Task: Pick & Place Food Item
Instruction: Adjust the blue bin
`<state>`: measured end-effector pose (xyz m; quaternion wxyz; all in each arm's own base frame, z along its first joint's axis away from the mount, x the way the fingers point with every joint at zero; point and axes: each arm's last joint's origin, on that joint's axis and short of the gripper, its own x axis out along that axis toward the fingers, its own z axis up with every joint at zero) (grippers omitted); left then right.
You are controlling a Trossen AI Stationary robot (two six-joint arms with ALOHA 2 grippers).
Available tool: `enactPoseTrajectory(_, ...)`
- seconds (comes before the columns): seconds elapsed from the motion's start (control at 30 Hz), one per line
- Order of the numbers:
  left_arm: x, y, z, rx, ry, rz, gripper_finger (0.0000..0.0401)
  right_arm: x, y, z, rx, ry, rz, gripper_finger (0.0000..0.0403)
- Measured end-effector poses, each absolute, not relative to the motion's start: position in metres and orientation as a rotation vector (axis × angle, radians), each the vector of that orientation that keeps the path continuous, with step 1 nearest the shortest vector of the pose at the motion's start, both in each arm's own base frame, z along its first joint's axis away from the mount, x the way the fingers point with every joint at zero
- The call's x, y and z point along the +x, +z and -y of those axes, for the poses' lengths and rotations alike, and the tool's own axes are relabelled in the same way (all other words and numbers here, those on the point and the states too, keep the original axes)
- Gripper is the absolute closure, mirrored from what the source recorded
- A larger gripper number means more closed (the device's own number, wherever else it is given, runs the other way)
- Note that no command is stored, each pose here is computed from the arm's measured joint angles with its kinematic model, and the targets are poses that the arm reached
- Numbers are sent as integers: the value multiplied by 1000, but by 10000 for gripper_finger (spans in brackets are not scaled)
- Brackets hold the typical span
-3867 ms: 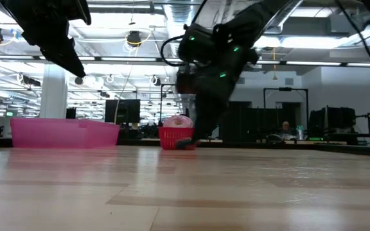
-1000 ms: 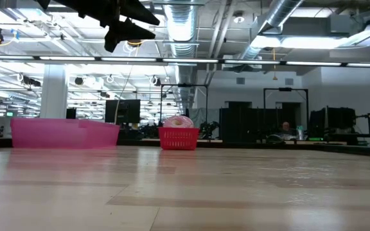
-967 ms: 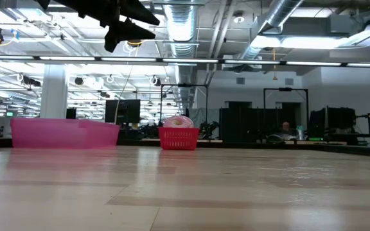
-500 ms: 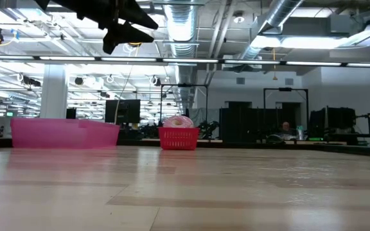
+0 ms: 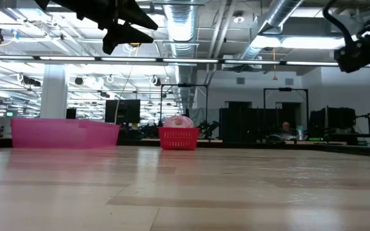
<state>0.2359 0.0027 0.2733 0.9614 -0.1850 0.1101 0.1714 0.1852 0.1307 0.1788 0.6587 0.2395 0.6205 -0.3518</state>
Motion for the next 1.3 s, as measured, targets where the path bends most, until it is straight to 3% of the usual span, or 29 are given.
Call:
enactPoseTrajectory(0.5, 236, 273, -3, -386, 352, -220, 238, 170, 162, -146, 553, -848, -1466, 403)
enactPoseTrajectory(1.3, 236, 274, -3, -397, 351, -217, 238, 173, 181, -180, 628, -665, -1427, 403)
